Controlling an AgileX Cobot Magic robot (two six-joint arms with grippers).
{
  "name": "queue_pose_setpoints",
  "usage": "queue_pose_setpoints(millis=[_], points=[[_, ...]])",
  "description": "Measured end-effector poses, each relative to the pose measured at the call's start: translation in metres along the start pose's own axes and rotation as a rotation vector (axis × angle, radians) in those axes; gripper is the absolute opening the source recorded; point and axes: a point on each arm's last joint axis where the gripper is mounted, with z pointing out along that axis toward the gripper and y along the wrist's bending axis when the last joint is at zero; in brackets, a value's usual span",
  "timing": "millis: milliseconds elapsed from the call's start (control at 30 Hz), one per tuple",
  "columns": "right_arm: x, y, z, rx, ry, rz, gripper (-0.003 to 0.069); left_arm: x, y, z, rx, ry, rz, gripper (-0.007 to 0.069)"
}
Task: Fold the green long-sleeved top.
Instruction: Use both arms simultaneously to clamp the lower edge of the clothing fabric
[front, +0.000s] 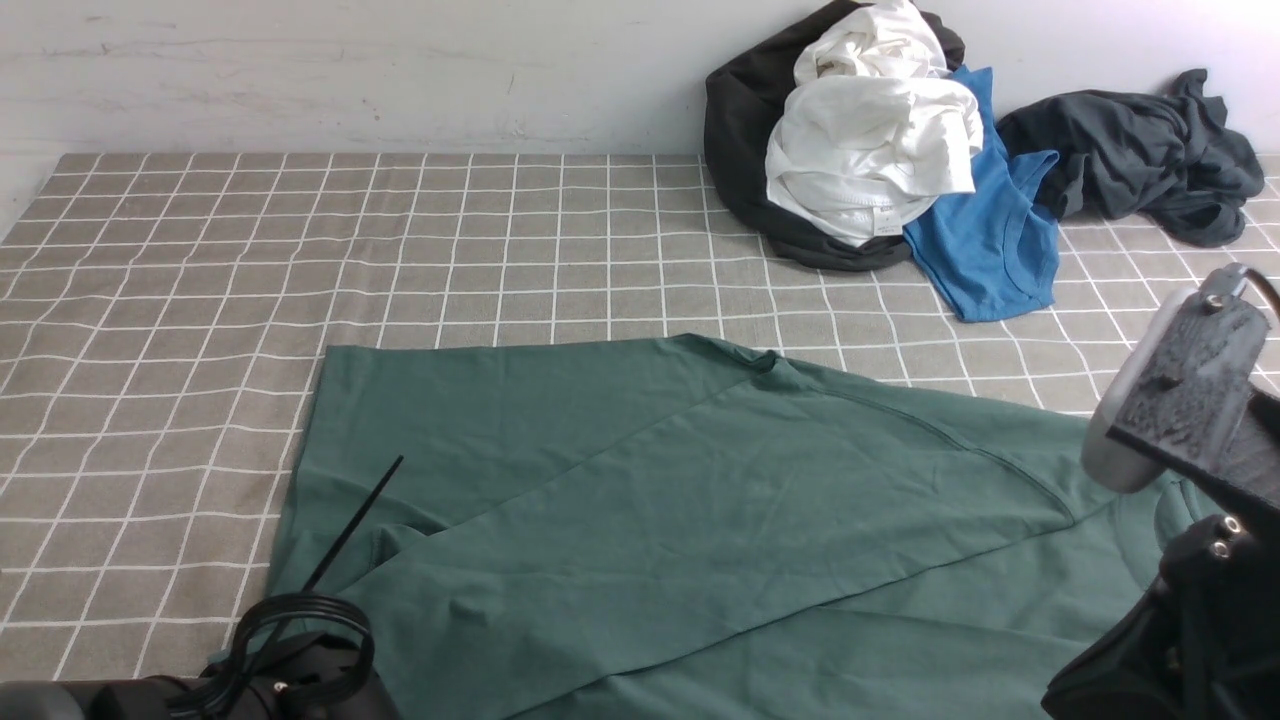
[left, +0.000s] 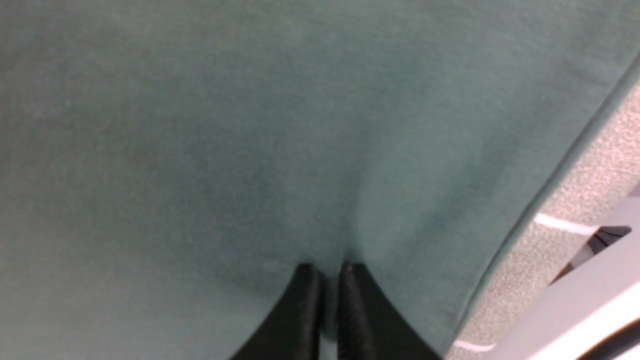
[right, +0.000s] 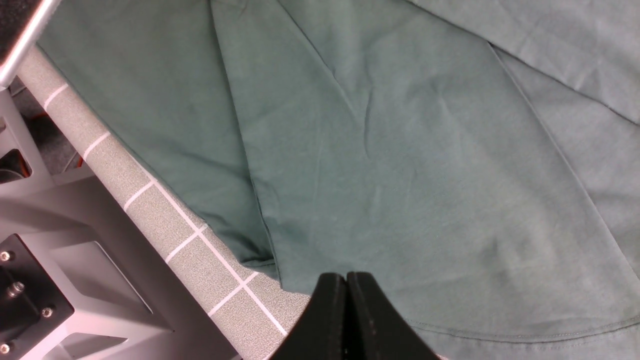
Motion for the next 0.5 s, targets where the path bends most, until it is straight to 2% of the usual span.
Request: queue_pose_setpoints(millis=[300,433,500], points=[[0.000,0.000,0.000,0.001,0.000,0.000,-0.0007,0.016,-0.007,-0.009,0.012,-0.046,-0.055,-0.0007],[0.000,0.000,0.000,0.004,0.001,-0.002,-0.0007,0.027,-0.010,-0.022,-0.015,-0.142,-0.054,-0.0007],[0.000,-0.001,0.000,0.008,0.001,-0.003,-0.0007,0.033,-0.008,-0.033,-0.062,-0.209,-0.053,-0.0007]])
